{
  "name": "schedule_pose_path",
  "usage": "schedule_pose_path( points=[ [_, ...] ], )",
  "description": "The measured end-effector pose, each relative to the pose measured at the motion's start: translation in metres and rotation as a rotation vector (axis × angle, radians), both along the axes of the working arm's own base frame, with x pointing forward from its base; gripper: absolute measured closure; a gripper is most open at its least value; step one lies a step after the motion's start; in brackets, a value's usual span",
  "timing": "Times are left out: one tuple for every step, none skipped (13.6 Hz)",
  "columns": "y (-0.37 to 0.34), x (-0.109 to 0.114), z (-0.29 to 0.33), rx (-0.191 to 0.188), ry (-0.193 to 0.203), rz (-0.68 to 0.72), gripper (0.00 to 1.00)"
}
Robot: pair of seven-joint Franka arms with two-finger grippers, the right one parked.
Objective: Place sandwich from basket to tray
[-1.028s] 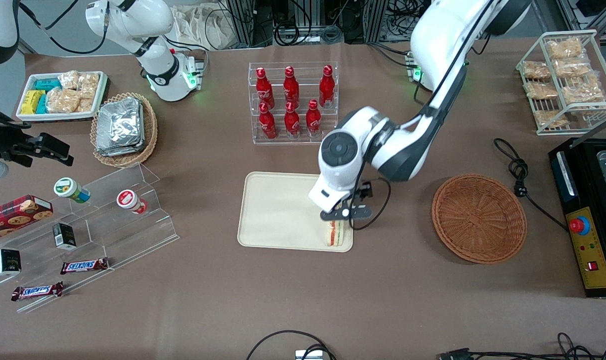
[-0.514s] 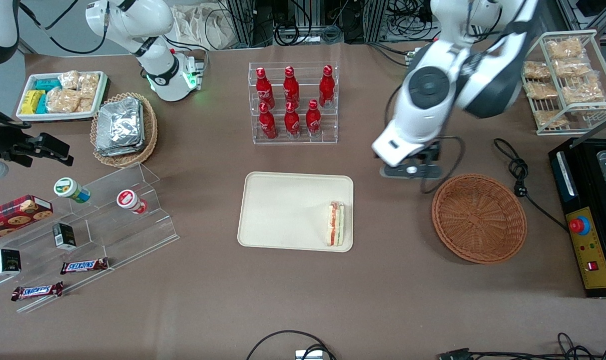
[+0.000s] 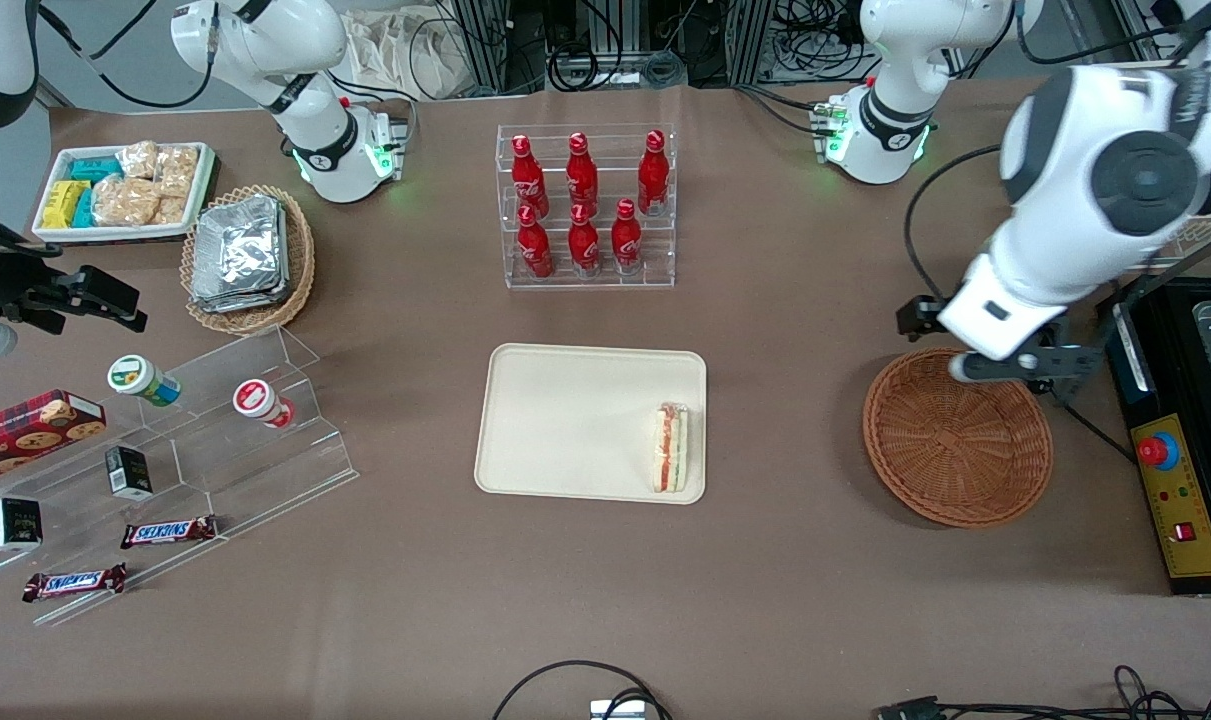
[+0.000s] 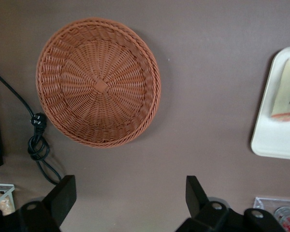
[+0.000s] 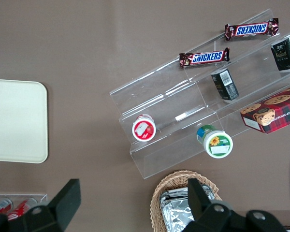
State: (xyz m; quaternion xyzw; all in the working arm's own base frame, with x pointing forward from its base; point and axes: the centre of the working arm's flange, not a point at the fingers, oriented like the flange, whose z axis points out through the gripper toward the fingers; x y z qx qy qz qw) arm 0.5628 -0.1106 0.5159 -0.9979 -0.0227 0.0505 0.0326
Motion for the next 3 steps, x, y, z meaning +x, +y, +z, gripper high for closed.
schedule_pose_path(
  points=[
    [0.010, 0.006, 0.007, -0.011, -0.010, 0.022, 0.00],
    [0.020, 0.015, 0.014, -0.021, -0.017, 0.042, 0.00],
    [0.028, 0.024, 0.019, -0.028, -0.019, 0.056, 0.00]
  ],
)
